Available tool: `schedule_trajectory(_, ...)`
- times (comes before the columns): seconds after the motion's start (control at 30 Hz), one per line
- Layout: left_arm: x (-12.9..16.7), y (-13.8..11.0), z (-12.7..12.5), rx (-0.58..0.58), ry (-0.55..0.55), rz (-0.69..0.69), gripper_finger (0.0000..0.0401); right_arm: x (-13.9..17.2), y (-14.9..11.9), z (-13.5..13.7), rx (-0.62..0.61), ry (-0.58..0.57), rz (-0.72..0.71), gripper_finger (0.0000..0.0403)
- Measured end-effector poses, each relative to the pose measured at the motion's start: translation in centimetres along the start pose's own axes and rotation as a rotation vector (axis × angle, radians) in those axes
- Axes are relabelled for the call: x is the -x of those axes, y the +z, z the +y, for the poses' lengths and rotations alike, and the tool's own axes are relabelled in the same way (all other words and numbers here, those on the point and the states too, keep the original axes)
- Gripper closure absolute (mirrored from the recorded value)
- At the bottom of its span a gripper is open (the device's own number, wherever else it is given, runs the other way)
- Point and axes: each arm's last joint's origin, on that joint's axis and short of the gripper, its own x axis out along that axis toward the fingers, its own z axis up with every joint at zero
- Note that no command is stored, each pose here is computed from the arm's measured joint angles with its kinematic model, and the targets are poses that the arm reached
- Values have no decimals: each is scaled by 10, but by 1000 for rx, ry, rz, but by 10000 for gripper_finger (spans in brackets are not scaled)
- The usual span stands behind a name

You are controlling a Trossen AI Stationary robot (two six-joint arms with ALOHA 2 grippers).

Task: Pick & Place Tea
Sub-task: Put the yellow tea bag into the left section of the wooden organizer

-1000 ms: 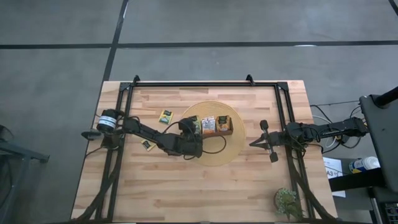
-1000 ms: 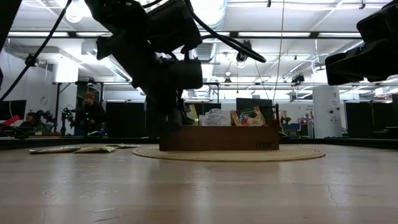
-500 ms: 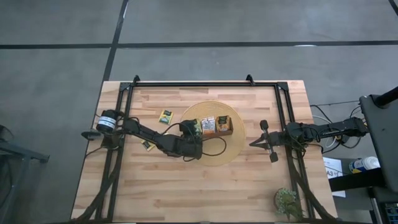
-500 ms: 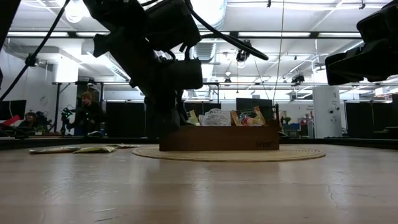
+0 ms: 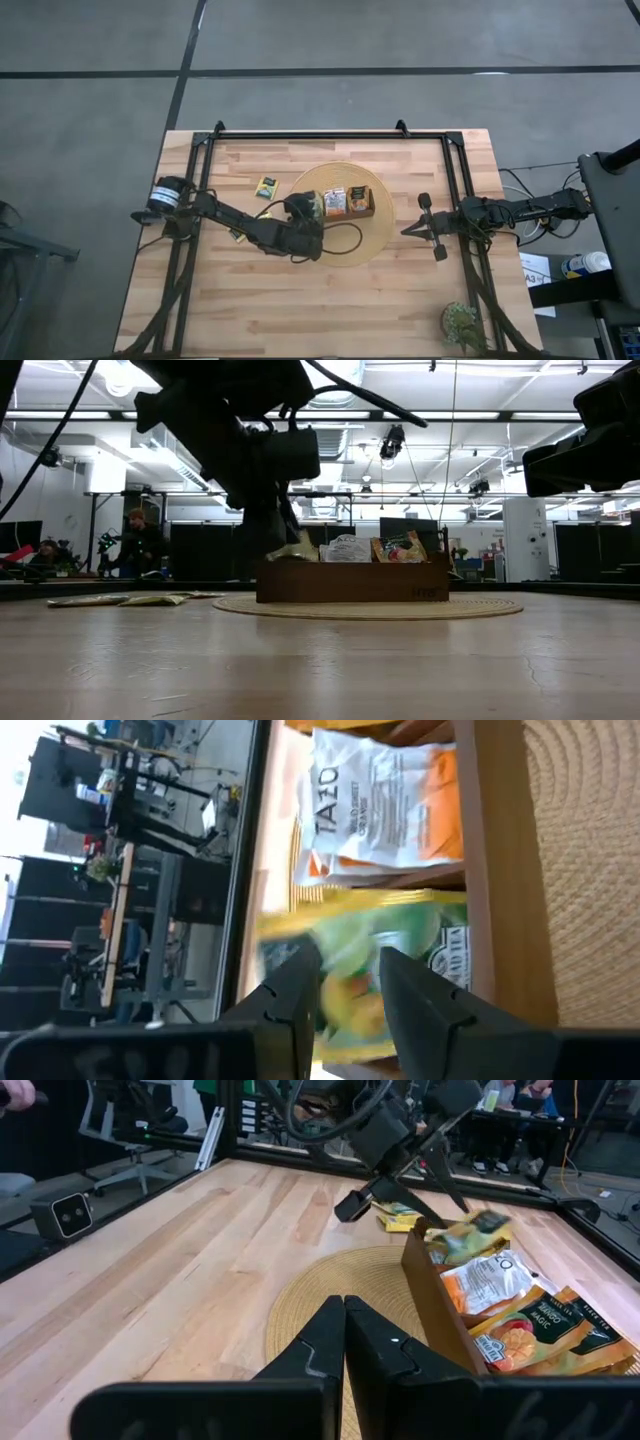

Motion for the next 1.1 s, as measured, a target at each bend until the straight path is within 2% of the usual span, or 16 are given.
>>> schedule_trajectory(0.27,0,-1,-1,37,-23,4,295,0,0,0,0,0,0,394)
schedule_trajectory(0.4,0,1,2,50,21,5,295,0,0,0,0,0,1,394)
schedule_trajectory(0.57,2,9,6,115,20,-11,295,0,0,0,0,0,0,394)
schedule_trajectory(0.73,-1,8,4,130,-109,-15,295,0,0,0,-1,0,0,394)
schedule_trajectory(1.0,-17,-7,4,144,-90,47,295,0,0,0,-1,0,0,394)
schedule_trajectory(1.1,-21,-10,3,155,-159,51,295,0,0,0,0,0,0,394)
